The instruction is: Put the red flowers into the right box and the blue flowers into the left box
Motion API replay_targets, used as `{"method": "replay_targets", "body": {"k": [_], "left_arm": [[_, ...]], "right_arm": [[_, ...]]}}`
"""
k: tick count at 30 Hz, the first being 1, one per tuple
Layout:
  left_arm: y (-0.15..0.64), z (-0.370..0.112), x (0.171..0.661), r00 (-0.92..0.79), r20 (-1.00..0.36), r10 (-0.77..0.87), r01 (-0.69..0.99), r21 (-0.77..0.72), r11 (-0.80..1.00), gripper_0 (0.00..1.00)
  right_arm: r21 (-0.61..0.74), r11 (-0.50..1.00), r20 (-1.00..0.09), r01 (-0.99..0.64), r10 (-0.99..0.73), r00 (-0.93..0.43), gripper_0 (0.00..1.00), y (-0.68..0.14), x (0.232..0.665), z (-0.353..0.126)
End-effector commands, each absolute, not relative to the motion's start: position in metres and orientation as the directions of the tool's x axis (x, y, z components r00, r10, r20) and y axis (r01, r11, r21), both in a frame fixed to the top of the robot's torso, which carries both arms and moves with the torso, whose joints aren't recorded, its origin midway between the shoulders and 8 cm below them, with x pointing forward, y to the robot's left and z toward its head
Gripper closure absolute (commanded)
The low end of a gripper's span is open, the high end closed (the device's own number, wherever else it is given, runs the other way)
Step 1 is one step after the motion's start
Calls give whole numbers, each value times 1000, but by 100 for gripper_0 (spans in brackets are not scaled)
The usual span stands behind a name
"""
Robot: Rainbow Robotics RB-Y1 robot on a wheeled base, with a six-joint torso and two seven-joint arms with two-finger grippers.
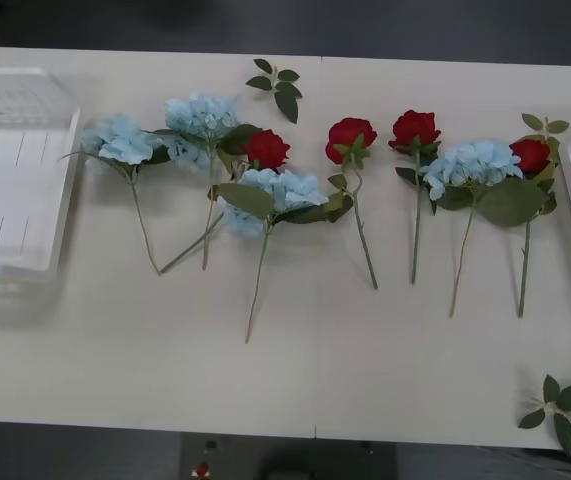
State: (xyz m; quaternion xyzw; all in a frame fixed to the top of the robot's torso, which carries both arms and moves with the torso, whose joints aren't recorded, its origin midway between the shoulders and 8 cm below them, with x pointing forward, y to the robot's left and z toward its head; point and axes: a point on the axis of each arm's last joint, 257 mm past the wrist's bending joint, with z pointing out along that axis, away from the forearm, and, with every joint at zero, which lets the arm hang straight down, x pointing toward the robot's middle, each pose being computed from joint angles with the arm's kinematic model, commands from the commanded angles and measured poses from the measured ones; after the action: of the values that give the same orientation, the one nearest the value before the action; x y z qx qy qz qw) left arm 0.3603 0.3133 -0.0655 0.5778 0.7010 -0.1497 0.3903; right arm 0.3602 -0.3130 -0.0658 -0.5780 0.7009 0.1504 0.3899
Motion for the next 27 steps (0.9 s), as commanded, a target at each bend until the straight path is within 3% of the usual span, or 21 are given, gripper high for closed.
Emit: {"method": "replay_targets", "body": {"k": [1,6,12,18,27], "left_arm": [[224,-150,342,-186,-937,296,941,-83,329,0],[207,-156,351,-193,-950,244,938,-105,330,0],[217,-159,365,-192,-934,302,927,-71,369,0],[235,-157,386,-191,-903,384,908,-14,418,0],[238,-172,408,-221,-857,465,887,21,461,0]], "right_arm": [[-4,312,-902,-950,-411,-131,0,-243,351,-132],[-6,315,-903,-949,-410,-130,0,-237,361,-133],[-2,375,-893,-927,-417,-167,0,-231,390,-116],[129,504,-878,-854,-343,-335,0,-234,416,-86],[350,722,-738,-597,-180,-651,0,-258,438,-66]]}}
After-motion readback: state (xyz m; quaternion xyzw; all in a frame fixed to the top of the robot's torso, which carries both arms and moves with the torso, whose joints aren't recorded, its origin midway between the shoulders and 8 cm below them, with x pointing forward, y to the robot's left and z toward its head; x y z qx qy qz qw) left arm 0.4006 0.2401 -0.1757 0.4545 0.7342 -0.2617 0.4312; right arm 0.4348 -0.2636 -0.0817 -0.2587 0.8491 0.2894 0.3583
